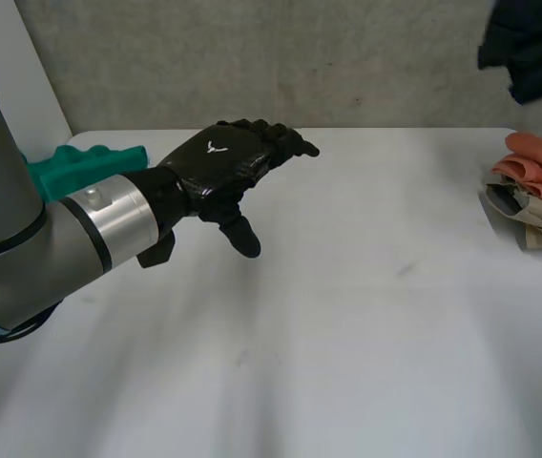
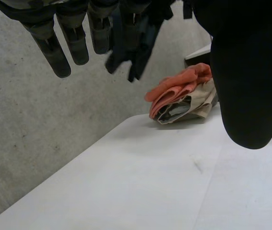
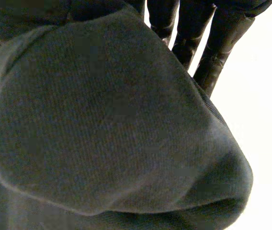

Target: Fold the laundry.

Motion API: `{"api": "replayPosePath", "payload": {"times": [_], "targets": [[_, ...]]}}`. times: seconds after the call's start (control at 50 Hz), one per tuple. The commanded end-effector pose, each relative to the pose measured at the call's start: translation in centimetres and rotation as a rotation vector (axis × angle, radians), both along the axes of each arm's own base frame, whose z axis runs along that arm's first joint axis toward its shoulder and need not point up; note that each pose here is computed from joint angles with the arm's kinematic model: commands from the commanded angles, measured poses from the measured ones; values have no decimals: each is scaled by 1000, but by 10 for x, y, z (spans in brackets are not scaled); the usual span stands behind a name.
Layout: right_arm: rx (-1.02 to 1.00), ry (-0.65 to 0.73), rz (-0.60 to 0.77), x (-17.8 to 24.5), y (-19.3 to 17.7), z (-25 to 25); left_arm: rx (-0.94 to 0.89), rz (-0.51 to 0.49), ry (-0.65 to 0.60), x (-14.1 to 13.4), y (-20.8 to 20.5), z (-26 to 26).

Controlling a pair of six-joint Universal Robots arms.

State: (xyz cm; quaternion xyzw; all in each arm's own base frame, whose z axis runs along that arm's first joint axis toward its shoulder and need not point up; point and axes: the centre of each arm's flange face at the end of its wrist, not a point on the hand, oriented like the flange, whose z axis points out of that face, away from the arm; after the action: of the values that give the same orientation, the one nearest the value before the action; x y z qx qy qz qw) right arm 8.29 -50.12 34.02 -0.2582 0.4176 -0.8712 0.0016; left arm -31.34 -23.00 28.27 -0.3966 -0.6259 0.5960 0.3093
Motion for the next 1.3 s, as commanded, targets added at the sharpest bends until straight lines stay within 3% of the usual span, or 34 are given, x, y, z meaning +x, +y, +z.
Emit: {"api": "replayPosePath", "payload": {"times": [0.02, 0.14, 0.24, 0.5, 0.6, 0.76, 0.96, 1.12, 1.22, 1.3], "targets": [[133, -31, 70, -73, -20, -72, 4, -8, -3, -2, 3, -2], [305, -31, 56, -129, -16, -153, 18, -9, -10, -2, 3, -7], [364, -30, 29, -165, -7, -182, 15, -12, -9, -4, 4, -9], [418, -48, 45, -165, -2, -203, 19, -20, -11, -5, 7, -12], [419, -70, 48, -150, -2, -190, 21, -20, -12, -5, 6, -12], [428, -202, -110, -154, 16, -129, 18, -20, -10, -5, 6, -11], [508, -268, -174, -166, 36, -118, 19, -20, -11, -5, 7, -12], [592, -353, -421, -236, 72, -124, 9, -21, 2, -5, 8, -5], [473, -279, -825, -311, 92, -90, -3, -8, 31, -2, 6, 6], [379, -172, -989, -315, 89, -63, -44, 27, 64, 1, -2, 17]]}}
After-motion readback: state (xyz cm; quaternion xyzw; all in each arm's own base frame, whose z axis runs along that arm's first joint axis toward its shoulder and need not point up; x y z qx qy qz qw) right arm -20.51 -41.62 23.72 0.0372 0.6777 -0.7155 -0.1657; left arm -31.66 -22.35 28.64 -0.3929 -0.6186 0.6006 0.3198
